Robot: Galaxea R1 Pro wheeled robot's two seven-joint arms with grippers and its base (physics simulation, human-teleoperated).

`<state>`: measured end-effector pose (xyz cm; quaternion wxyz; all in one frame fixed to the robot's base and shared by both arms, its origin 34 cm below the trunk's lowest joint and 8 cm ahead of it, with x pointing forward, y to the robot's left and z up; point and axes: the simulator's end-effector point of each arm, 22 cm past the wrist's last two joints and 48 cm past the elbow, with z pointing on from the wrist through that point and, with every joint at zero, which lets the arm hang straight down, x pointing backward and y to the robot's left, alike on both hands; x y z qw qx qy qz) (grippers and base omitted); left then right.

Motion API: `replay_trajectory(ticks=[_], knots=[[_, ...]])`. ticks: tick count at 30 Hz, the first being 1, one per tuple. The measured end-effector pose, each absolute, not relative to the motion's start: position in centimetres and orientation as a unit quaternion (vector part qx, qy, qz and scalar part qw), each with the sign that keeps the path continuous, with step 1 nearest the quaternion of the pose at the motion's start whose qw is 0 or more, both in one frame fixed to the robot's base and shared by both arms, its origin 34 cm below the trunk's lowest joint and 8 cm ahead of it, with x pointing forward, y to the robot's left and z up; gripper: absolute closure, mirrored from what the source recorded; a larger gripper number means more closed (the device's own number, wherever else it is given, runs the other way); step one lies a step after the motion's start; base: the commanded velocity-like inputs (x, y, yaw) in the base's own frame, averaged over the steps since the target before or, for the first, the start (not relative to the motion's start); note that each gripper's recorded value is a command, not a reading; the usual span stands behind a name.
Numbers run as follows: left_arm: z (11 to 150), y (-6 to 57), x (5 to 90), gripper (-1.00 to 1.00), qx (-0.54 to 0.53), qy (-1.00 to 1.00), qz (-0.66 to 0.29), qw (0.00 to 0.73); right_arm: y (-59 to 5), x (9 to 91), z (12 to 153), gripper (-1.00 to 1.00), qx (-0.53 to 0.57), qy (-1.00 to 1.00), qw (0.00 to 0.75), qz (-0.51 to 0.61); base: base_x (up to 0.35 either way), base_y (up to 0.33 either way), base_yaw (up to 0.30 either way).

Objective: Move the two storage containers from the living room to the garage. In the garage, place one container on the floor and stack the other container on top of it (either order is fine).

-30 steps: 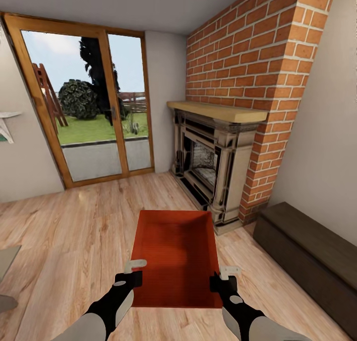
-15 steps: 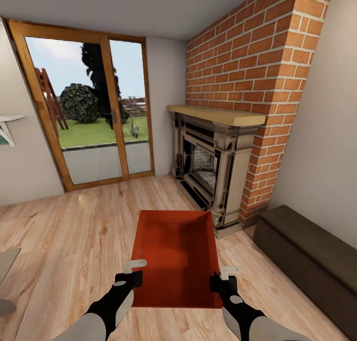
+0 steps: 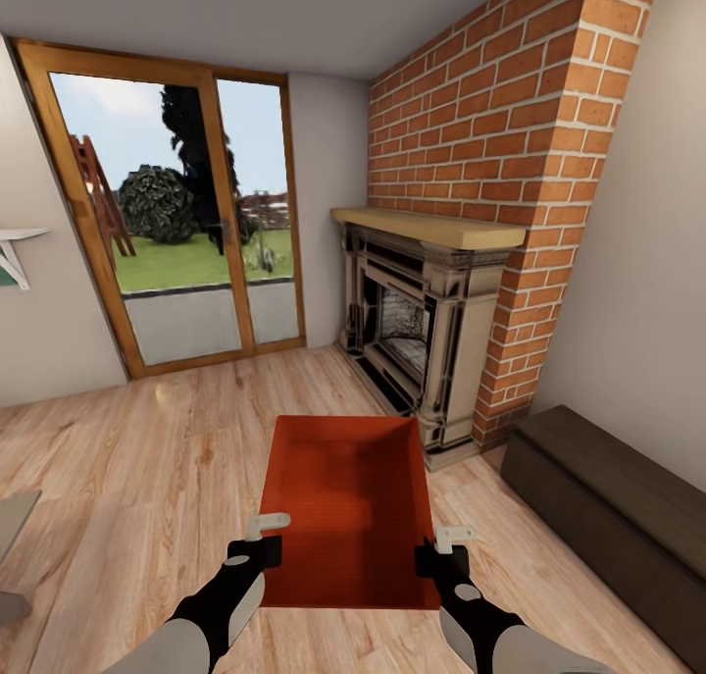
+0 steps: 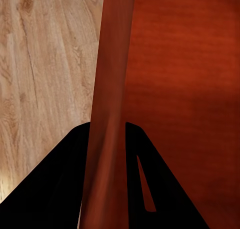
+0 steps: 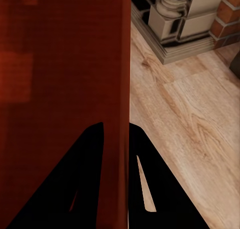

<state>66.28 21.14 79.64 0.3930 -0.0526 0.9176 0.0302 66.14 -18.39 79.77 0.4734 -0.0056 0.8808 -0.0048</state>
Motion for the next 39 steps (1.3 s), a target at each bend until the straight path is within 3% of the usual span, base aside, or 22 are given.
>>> replay_trajectory(ticks=[28, 39], knots=[[79.63, 21.2, 66.29, 1.0, -0.052, 0.918, 0.03, 0.393, -18.32, 66.09, 79.74, 1.0, -0.002, 0.881, 0.473, -0.003, 0.0, 0.0, 0.002], [79.66, 21.23, 66.3, 1.0, -0.051, 0.918, 0.031, 0.393, -18.28, 66.09, 79.75, 1.0, -0.001, 0.881, 0.473, -0.003, 0.0, 0.0, 0.215]])
